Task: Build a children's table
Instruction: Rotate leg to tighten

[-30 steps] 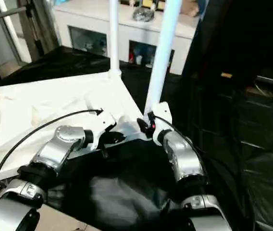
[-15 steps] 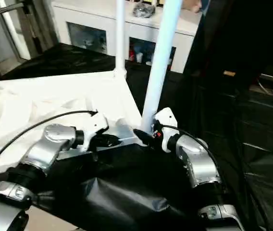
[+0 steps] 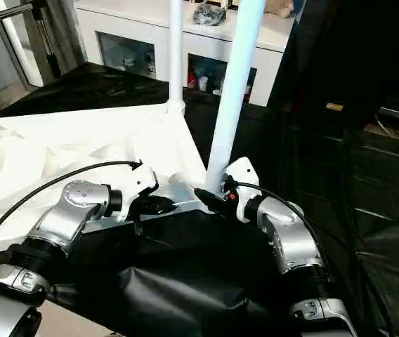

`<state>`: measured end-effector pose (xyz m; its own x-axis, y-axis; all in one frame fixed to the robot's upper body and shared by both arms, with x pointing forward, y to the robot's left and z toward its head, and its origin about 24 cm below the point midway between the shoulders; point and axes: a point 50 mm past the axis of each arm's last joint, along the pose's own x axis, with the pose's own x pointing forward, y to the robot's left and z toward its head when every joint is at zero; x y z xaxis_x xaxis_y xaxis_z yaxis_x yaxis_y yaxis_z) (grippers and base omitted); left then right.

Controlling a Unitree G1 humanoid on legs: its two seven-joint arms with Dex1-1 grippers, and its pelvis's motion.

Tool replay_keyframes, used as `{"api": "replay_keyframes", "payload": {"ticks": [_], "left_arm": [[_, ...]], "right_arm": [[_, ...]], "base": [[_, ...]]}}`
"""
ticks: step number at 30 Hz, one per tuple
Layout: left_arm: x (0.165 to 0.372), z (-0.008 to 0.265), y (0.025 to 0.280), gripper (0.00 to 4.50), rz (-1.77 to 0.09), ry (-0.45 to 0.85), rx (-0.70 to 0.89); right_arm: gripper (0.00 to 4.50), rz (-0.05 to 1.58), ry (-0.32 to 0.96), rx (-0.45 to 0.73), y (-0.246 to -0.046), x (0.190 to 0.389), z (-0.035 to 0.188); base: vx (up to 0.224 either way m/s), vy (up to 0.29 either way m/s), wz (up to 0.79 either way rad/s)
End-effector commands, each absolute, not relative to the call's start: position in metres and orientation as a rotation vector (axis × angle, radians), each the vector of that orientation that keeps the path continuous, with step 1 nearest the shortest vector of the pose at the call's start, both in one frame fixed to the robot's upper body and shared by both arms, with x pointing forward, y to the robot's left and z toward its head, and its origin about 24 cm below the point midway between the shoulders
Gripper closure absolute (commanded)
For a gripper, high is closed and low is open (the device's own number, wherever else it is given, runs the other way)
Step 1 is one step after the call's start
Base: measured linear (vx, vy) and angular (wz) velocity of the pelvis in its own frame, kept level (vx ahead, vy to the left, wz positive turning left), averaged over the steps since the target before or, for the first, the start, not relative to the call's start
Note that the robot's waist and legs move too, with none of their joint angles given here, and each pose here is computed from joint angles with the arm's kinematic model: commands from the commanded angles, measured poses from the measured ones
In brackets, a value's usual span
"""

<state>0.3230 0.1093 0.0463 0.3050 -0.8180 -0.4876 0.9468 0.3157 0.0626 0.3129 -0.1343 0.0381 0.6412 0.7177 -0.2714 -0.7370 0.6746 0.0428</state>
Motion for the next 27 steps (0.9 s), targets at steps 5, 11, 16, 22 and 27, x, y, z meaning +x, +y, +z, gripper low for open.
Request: {"api": "replay_keyframes", "payload": {"ticks": [5,11,16,22,27], "left_arm": [[0.324,0.066,0.076,4.5,-1.273,0.242,0.352],[0.307,0.067,0.096,4.5,-1.459,0.266,0.354],[0.301,0.067,0.103,4.5,-1.514,0.28,0.353],[0.3,0.067,0.104,4.5,-1.523,0.29,0.35],[0.299,0.068,0.107,4.5,-1.52,0.289,0.35]], "right_arm": [[1.46,1.161,0.389,-0.012,-0.076,0.283,0.014],[1.46,1.354,0.435,-0.098,-0.098,0.27,0.017],[1.46,1.396,0.454,-0.129,-0.104,0.267,0.018],[1.46,1.421,0.467,-0.111,-0.105,0.266,0.019],[1.7,1.449,0.477,-0.089,-0.105,0.262,0.02]], "base": [[0.0,0.0,0.0],[0.0,0.0,0.0],[0.0,0.0,0.0],[0.0,0.0,0.0],[0.0,0.0,0.0]]}}
